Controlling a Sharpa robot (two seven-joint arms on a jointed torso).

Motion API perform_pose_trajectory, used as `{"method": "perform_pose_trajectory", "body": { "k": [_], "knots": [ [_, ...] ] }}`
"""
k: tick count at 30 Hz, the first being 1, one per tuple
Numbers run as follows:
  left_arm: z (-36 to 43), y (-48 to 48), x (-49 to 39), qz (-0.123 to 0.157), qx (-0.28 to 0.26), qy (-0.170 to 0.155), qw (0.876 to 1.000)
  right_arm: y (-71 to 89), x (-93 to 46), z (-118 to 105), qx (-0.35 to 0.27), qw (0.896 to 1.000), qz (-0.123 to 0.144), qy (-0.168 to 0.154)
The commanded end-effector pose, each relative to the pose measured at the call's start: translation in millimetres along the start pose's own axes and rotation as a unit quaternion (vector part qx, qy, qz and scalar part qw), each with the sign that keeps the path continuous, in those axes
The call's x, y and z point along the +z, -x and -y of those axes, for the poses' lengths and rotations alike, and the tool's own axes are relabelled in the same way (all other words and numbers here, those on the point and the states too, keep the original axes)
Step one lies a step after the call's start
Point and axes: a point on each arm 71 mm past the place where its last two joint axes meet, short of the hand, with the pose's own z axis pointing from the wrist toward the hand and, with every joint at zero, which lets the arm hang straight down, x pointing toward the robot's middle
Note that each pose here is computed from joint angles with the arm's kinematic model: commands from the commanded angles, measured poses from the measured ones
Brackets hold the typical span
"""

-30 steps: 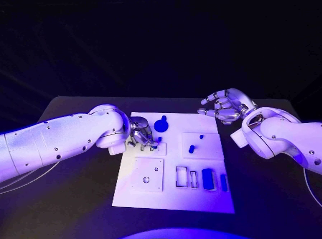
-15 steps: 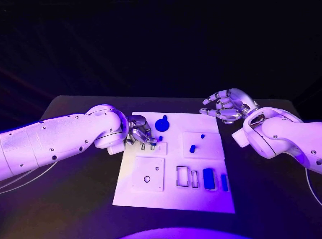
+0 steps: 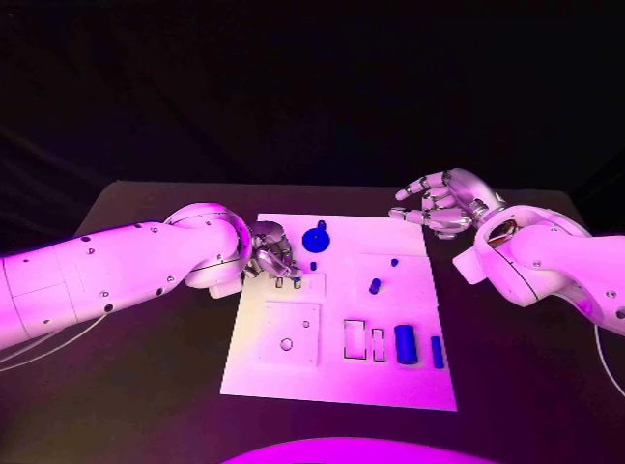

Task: Assemble the parts on the task board

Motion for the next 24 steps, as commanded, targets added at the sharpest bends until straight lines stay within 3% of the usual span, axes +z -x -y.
{"method": "perform_pose_trajectory", "body": {
  "k": [1, 24],
  "knots": [
    [1.2, -1.0, 0.0, 0.004, 0.015, 0.002, 1.000, -1.0, 0.1, 0.0, 0.000, 1.000, -0.005, 0.001],
    [2.3, -6.9, 0.8, -0.013, 0.029, 0.003, 0.999, -2.0, 0.4, -0.3, 0.000, 1.000, -0.006, 0.001]
  ]
}}
